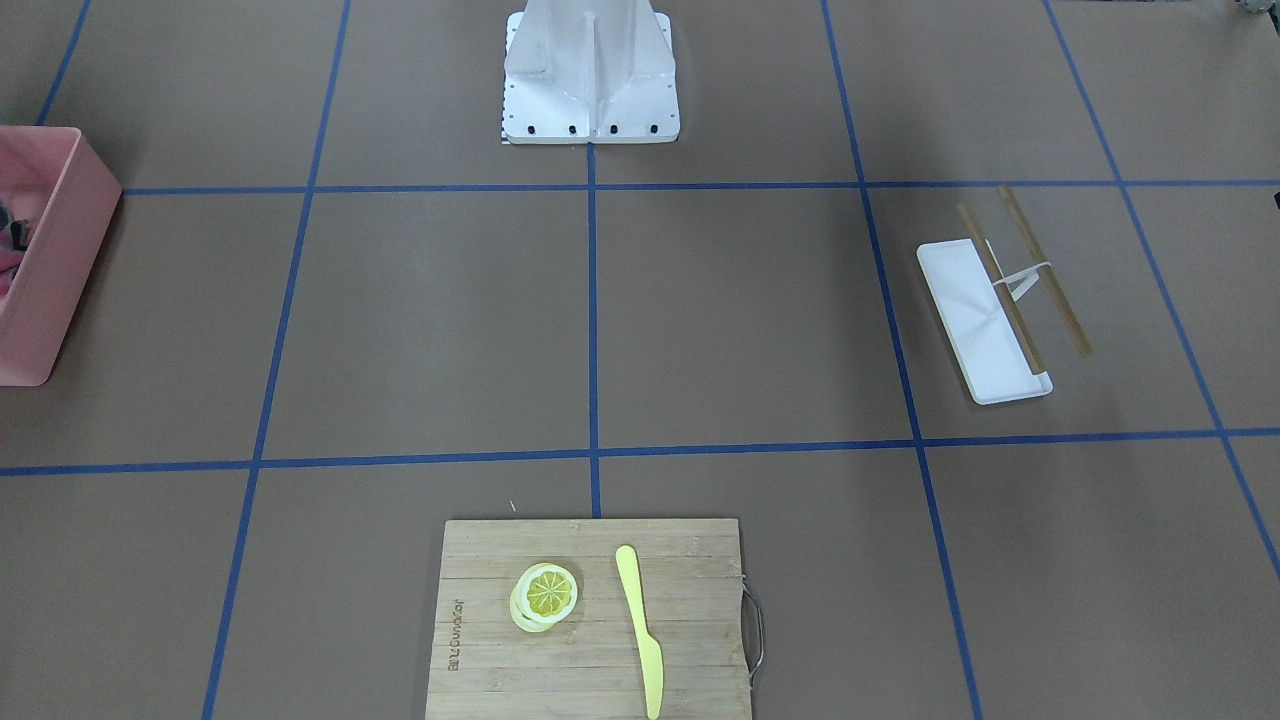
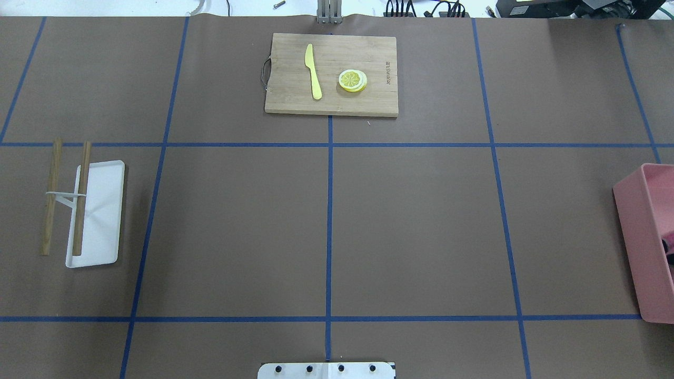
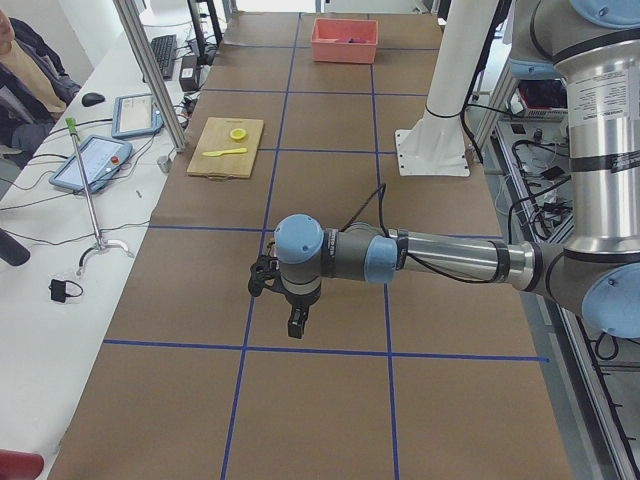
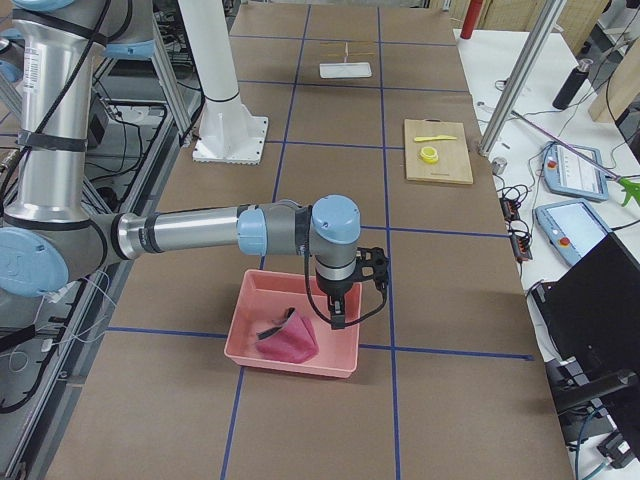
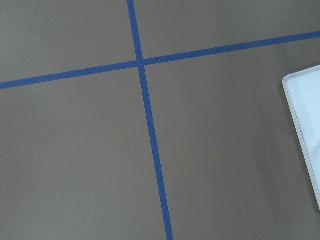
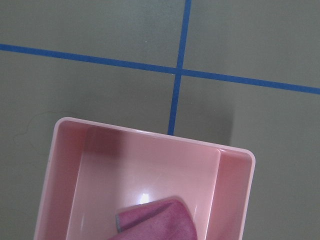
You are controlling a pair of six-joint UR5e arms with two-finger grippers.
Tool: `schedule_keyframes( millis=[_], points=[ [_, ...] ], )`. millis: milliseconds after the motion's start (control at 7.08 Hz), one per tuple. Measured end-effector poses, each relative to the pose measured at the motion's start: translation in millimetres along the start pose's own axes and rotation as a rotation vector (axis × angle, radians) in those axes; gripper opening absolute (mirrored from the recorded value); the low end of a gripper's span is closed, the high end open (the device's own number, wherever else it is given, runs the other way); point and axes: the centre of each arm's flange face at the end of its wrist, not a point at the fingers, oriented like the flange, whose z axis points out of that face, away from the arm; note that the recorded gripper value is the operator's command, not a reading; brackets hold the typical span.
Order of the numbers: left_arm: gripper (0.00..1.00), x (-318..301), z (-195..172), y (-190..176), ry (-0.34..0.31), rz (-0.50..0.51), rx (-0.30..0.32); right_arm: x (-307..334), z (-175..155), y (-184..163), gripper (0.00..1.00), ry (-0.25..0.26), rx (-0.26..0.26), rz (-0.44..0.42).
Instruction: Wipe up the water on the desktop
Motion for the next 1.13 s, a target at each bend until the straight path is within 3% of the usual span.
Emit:
schedule_keyframes(
  millis=[565, 1130],
  points=[
    [0.98, 8.2, -8.3, -12.3, -0.006, 0.029, 0.021, 11.4, -15.0, 12.5, 1.00, -0.008, 0.033, 0.019],
    [0.98, 6.9, -7.8, -23.4, -0.005, 0.083, 0.071, 24.8, -5.6, 24.4, 1.00, -0.019, 0.014, 0.053]
  ],
)
